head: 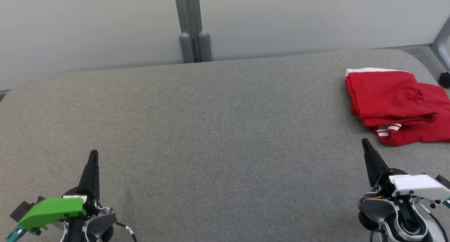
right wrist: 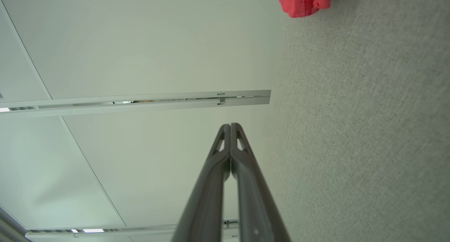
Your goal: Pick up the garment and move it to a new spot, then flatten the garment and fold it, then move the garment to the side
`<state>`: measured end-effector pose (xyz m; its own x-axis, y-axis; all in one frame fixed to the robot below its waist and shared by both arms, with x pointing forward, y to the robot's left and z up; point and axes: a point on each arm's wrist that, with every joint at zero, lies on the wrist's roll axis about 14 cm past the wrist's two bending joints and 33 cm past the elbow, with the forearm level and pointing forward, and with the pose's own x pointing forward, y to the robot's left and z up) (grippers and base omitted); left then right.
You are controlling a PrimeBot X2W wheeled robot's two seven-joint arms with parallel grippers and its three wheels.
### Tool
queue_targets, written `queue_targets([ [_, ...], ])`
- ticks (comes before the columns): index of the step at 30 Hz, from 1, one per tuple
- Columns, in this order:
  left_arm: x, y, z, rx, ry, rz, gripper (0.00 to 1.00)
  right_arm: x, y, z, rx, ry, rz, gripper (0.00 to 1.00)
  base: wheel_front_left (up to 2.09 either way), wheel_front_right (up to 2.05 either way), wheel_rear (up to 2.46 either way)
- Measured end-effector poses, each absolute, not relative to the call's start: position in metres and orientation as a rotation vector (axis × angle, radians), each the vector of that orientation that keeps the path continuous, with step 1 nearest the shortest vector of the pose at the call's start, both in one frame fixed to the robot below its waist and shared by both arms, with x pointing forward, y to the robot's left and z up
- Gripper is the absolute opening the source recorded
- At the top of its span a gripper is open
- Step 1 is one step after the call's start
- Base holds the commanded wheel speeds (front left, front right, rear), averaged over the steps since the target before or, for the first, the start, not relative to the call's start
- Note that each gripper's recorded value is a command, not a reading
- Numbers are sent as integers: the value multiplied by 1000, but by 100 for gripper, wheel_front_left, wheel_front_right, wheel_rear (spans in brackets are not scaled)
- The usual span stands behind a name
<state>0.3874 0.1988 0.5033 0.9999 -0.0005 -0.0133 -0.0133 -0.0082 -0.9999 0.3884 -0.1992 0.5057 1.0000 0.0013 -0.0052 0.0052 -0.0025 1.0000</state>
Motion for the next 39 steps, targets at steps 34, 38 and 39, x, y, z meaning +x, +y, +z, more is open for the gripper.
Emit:
queue_targets([
  [34,387,199,503,-1579,11,10,0,388,-199,506,1573,5,-3,0,0,0,0],
  [38,387,199,503,-1579,11,10,0,388,-199,506,1573,5,-3,0,0,0,0],
  [39,387,199,503,-1579,11,10,0,388,-199,506,1573,5,-3,0,0,0,0],
])
